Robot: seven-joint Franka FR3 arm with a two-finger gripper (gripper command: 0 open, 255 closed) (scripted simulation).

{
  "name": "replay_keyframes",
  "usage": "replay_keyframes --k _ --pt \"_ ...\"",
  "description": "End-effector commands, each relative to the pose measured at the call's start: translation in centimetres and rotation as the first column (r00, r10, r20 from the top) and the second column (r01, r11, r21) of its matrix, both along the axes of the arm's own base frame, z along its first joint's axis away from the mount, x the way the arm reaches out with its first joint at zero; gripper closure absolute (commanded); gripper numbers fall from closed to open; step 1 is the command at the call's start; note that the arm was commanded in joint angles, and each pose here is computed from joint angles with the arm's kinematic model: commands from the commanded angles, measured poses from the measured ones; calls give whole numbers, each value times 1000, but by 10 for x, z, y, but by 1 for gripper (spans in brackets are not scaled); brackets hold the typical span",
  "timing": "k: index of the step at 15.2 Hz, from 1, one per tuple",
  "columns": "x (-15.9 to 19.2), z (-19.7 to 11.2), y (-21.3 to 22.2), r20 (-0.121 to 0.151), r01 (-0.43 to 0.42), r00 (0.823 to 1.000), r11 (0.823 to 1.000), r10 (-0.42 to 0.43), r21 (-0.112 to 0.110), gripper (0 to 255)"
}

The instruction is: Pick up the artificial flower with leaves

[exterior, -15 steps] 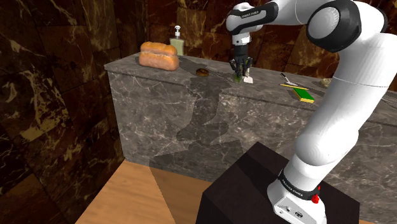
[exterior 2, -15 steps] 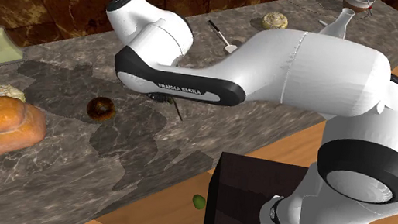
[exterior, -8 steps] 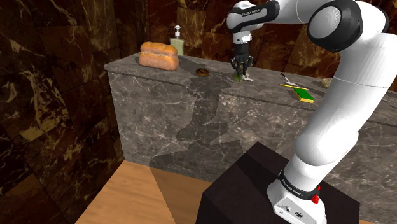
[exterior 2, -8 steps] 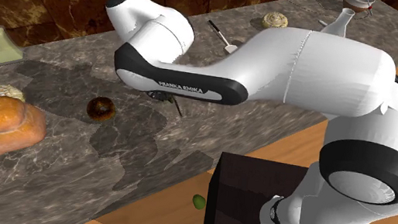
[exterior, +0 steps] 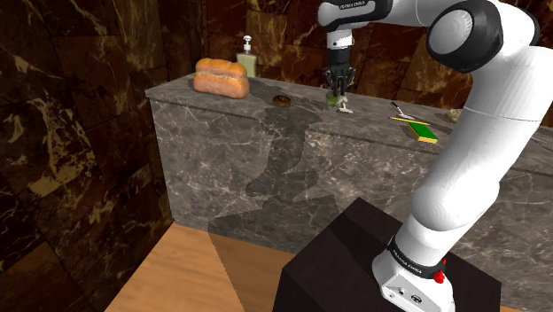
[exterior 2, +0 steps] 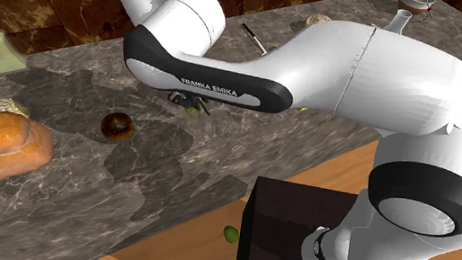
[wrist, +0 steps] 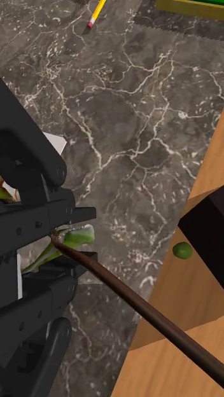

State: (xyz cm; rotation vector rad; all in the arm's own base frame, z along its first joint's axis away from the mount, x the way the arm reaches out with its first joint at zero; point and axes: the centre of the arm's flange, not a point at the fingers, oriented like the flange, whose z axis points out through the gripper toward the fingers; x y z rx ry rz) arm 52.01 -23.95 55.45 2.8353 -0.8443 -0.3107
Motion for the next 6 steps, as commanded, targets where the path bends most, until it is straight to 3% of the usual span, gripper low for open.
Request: replay_keyframes --k 1,6 --pt "-1 12 1 0 0 1000 1000 0 0 255" --pt "-1 29 1 0 0 1000 1000 0 0 255"
